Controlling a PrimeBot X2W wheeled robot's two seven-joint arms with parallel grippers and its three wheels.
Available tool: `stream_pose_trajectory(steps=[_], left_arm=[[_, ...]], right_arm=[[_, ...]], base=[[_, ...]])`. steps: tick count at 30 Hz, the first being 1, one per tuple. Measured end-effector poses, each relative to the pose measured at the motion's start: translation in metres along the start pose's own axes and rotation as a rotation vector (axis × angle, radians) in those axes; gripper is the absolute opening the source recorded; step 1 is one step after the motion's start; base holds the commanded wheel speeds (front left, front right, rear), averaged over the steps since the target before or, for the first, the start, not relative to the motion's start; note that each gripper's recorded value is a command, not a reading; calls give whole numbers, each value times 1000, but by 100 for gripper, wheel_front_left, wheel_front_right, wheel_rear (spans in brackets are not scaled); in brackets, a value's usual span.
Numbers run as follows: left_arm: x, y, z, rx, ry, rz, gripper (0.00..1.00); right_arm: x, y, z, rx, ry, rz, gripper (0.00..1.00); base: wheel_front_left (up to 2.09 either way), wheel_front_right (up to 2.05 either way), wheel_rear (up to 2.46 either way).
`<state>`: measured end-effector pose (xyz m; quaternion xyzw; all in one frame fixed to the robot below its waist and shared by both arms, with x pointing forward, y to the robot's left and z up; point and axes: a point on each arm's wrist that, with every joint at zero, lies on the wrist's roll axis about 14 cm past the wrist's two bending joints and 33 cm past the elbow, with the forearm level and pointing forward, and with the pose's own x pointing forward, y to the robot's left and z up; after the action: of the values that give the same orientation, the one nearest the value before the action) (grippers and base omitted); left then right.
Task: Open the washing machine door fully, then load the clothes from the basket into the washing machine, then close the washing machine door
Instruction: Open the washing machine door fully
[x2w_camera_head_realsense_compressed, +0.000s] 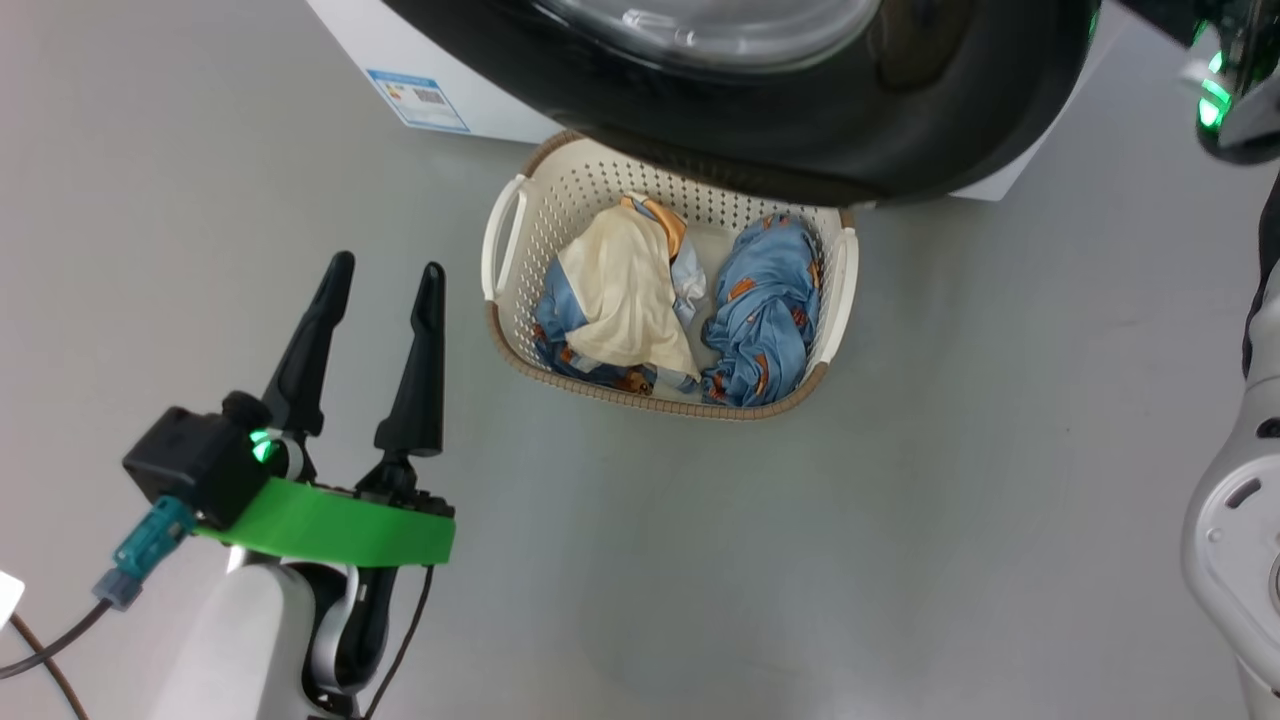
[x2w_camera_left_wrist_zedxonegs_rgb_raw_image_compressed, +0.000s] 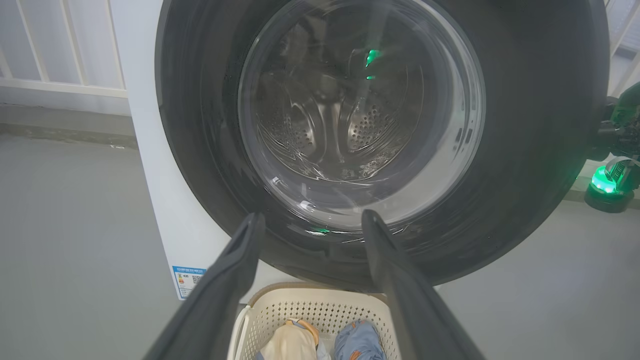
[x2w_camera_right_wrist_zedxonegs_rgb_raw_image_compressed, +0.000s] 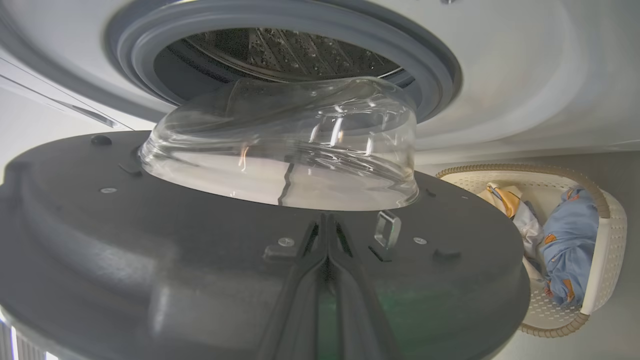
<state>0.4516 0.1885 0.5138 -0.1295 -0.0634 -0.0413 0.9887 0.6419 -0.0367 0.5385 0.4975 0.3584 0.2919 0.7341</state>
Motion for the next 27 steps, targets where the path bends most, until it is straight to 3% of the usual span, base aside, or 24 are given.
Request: stream_pose_trajectory(steps=[8,19,27], left_arm=[[-13,-3,15,10,-24,-6,100],[-33,-9,32,21,-49,-17,100],[-46,-7,38,27,-57,-6,100]], right_arm=[[-13,4,-45,21,197,19,0],[-15,17,-129,-43,461,81,0],[-8,30,-186,-90,553,156,0]], base=[[0,0,0],[0,0,0],[0,0,0]])
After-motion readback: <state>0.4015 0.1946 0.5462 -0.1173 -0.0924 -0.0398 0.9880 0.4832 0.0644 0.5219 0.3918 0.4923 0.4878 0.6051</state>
